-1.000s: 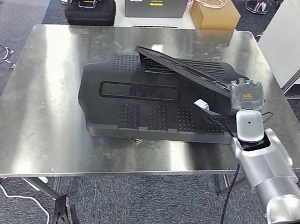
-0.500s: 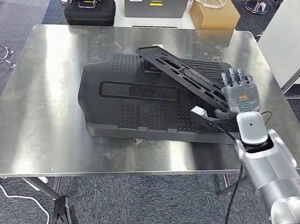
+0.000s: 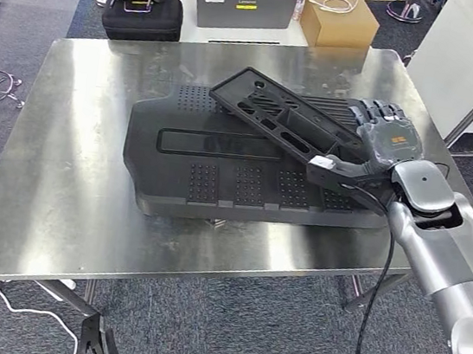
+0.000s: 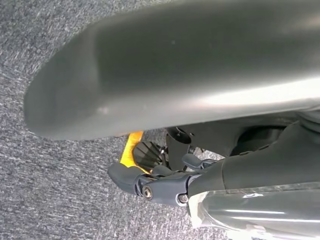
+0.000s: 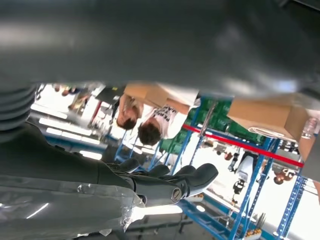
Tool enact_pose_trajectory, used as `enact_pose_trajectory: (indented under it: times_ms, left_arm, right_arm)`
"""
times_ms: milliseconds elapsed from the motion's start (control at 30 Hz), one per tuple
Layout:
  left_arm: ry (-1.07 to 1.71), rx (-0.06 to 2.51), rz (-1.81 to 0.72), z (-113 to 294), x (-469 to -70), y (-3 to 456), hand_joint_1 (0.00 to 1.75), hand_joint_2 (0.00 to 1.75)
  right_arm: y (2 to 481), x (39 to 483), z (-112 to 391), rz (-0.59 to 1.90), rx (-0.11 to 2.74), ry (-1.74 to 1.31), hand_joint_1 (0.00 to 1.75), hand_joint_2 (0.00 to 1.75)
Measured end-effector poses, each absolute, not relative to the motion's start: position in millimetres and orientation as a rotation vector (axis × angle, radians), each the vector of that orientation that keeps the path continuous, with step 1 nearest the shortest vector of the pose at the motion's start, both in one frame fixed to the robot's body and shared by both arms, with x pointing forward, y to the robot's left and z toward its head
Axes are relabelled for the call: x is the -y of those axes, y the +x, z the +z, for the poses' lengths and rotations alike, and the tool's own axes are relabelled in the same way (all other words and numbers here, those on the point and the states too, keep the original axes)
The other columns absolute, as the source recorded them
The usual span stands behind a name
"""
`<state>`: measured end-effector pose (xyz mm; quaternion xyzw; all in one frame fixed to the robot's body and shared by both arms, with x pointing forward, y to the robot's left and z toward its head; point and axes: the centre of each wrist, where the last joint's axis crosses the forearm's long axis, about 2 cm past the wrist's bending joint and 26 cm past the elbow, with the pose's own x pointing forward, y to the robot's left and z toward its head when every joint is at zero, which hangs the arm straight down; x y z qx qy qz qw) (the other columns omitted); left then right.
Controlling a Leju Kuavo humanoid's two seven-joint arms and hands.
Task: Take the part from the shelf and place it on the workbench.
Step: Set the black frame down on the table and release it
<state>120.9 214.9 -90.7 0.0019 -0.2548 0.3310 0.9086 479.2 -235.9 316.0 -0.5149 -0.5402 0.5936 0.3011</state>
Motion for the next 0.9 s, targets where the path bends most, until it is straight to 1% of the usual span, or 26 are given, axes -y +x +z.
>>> enact_pose_trajectory:
  times_ms: [133,267,400,500,633,900]
  left_arm:
    - [0.012,0.528,0.684,-91,-215,119,0.00,0.00]
    - [0.018,0.528,0.684,-92,-216,116,0.00,0.00]
    - [0.023,0.526,0.685,-93,-216,115,0.00,0.00]
    - [0.036,0.528,0.689,-93,-217,113,0.00,0.00]
    - [0.056,0.522,0.701,-94,-217,110,0.00,0.00]
    - [0.100,0.491,0.713,-97,-220,99,0.00,0.00]
  right_arm:
    - [476,247,323,1.550,1.450,-1.346,0.00,0.00]
    - [466,263,319,1.424,1.559,-1.421,0.00,0.00]
    - [437,279,297,1.164,1.794,-1.560,0.00,1.75]
    - [407,290,276,0.965,1.962,-1.581,0.00,1.75]
    - [358,303,246,0.691,2.139,-1.517,0.00,1.75]
    - [269,316,215,0.399,2.303,-1.432,0.00,1.75]
